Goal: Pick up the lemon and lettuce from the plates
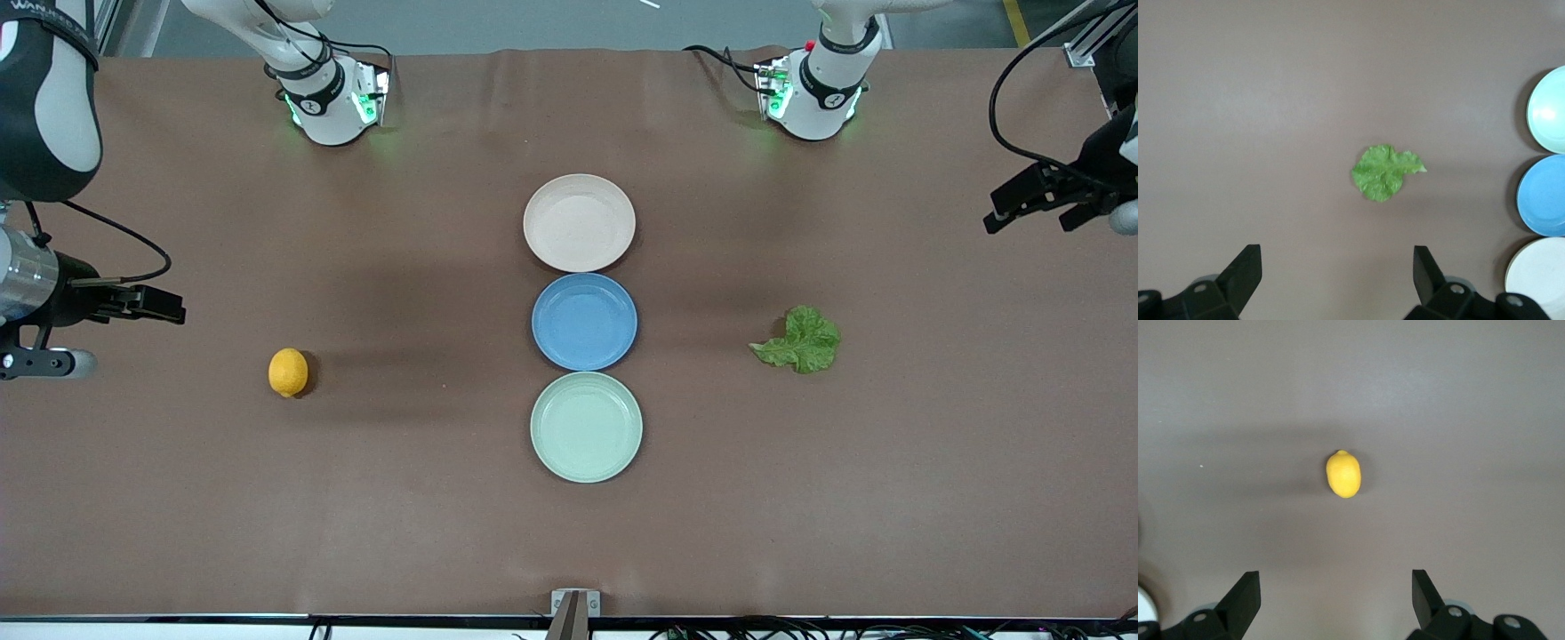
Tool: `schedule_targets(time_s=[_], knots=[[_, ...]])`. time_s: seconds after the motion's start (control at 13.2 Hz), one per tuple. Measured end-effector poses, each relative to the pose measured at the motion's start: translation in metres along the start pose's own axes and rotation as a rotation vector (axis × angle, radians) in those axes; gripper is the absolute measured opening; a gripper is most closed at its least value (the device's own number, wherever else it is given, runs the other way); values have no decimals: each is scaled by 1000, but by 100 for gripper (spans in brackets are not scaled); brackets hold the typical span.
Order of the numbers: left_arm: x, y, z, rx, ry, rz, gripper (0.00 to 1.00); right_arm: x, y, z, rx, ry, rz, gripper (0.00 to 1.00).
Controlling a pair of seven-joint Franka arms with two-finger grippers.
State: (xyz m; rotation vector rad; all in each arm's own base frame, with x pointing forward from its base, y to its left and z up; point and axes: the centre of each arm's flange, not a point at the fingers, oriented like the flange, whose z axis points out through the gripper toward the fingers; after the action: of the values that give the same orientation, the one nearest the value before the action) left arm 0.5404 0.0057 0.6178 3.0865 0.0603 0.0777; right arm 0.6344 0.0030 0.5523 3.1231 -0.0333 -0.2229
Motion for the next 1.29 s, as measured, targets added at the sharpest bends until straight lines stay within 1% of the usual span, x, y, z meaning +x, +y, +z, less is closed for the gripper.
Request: schedule_targets(time_s=[0.23, 0.38, 0.45, 0.68, 0.98, 1.29], knots=[[18, 9, 8, 40, -5, 26, 100, -3, 11, 8, 19, -54, 19, 100], [19, 16, 4, 46, 5, 41, 100, -5, 18, 9, 23, -68, 28, 100], [20, 17, -2, 47, 16, 43, 100, -6, 18, 6, 25, -66, 27, 100], [20, 17, -7, 46, 27, 42, 100, -16, 9, -12, 21, -31, 15, 100], [20, 17, -7, 46, 27, 42, 100, -51, 2, -27, 15, 38, 6, 100], [20, 18, -7, 46, 26, 45, 100, -81, 6, -30, 17, 59, 12, 100]])
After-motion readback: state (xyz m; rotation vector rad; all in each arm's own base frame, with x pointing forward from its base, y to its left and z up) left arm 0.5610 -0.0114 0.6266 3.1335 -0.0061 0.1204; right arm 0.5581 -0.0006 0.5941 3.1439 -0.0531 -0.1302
